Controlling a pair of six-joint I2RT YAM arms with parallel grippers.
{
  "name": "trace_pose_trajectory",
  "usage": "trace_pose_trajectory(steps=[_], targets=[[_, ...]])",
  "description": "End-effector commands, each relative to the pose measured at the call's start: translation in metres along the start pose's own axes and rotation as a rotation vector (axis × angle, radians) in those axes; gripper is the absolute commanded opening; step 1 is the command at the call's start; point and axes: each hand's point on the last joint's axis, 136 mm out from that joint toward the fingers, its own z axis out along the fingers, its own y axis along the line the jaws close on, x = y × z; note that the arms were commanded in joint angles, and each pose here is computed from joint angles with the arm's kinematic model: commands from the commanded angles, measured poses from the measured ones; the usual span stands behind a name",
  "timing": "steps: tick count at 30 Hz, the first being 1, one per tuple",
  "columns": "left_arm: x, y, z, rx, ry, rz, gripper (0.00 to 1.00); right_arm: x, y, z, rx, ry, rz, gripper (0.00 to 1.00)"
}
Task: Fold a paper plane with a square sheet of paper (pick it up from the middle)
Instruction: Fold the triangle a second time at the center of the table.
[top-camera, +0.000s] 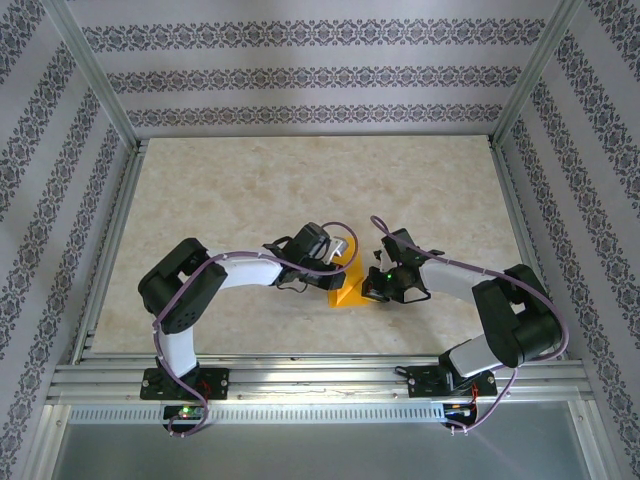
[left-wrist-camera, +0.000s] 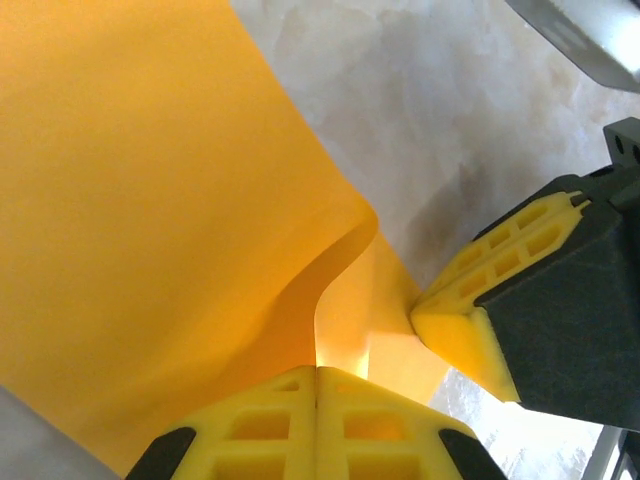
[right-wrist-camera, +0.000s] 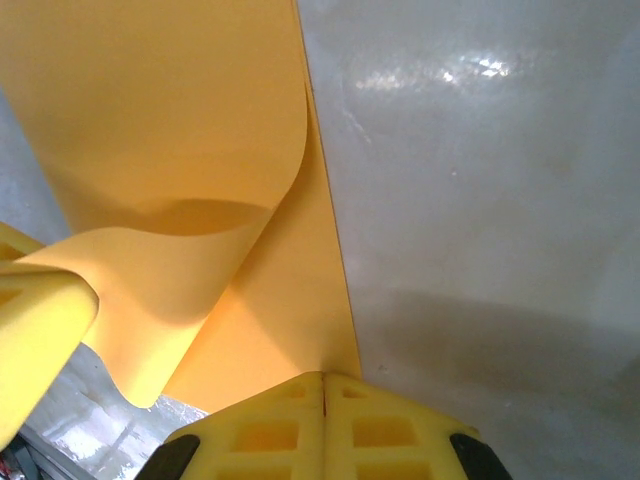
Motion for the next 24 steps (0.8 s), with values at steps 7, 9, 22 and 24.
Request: trace_pose_trajectory(steps=[7,9,22,24], targets=[[-0.01,0.019,0.001,-0.084,0.017,0.032,0.0,0.008,-0.025,0.004,0.114,0.033,0.028,0.0],[-0.009,0.021,0.001,-0.094,0.02,0.035,0.0,0.009,-0.026,0.004,0.115,0.034,0.032,0.0],[-0.006,0.028,-0.001,-0.128,0.025,0.028,0.0,0.009,-0.023,0.004,0.105,0.035,0.031,0.0],[-0.006,0.029,-0.001,-0.129,0.026,0.026,0.0,0.008,-0.022,0.003,0.103,0.033,0.031,0.0]])
